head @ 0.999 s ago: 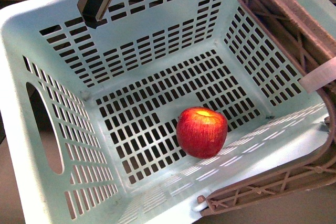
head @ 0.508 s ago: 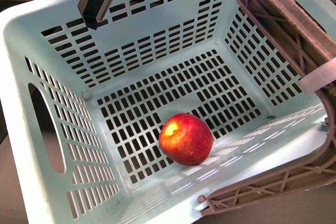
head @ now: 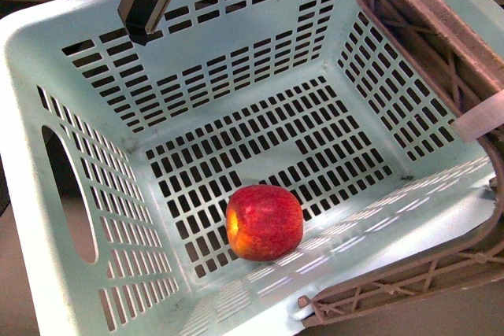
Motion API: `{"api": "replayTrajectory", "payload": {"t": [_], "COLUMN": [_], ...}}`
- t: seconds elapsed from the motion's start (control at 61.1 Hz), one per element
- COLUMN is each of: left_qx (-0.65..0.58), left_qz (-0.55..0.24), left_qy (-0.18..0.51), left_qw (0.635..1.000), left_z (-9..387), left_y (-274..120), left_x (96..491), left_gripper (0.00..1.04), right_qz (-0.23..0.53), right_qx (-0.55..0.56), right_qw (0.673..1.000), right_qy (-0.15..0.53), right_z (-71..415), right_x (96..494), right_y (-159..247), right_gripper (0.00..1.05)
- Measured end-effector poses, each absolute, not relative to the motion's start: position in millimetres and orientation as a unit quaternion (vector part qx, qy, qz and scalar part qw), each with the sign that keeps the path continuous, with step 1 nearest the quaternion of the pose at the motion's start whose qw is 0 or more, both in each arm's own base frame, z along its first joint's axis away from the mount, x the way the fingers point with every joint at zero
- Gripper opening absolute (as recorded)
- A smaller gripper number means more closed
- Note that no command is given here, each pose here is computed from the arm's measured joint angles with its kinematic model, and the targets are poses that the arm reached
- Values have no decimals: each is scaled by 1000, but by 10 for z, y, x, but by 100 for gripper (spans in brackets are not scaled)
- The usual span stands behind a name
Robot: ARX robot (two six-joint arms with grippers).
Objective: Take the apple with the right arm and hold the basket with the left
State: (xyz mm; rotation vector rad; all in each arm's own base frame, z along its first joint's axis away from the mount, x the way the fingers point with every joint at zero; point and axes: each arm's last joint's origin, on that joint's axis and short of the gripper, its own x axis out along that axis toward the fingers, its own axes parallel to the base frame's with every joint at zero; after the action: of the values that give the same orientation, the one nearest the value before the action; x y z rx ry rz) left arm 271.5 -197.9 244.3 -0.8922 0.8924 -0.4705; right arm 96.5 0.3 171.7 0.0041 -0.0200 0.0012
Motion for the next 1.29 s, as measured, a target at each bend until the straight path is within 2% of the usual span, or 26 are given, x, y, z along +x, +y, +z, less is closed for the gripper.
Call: {"api": "replayTrajectory", "payload": {"t": [0.082, 0.164, 0.278, 0.409, 0.589, 0.753, 0.933, 1.228, 1.294], "left_qx": [-439, -474, -512, -580, -620, -629, -623, -618, -616], "left_qz": [-115, -34, 30, 78, 116, 144, 187, 186, 185], "left_qy": [352, 284, 221, 187, 216, 250, 276, 297, 298], "left_qw": [819, 833, 830, 789, 746, 722, 708, 704, 705], "left_z": [2443, 2472, 2516, 2429, 2078, 1809, 1531, 1448, 1449], "left_y": [-1971, -1842, -1478, -1024, -853, -762, -571, -467, -460], "left_x": [2732, 2830, 3046, 3260, 3462, 3528, 3473, 3344, 3296], "left_gripper": [7, 7, 7, 7, 7, 7, 7, 7, 17], "right_qz": [1, 2, 0, 2, 2, 2, 1, 1, 1], "right_qx": [2, 2, 2, 2, 2, 2, 2, 2, 2], "right_qw": [1000, 1000, 1000, 1000, 1000, 1000, 1000, 1000, 1000], "right_qy": [-10, -10, -10, -10, -10, -10, -10, -10, -10], "right_z": [1717, 1717, 1717, 1717, 1717, 1717, 1717, 1717, 1717], "right_x": [965, 965, 965, 965, 965, 965, 965, 965, 965], "right_y": [3, 3, 2, 3, 3, 3, 3, 3, 3], "right_gripper": [86, 97, 96, 96, 96, 96, 96, 96, 96]}}
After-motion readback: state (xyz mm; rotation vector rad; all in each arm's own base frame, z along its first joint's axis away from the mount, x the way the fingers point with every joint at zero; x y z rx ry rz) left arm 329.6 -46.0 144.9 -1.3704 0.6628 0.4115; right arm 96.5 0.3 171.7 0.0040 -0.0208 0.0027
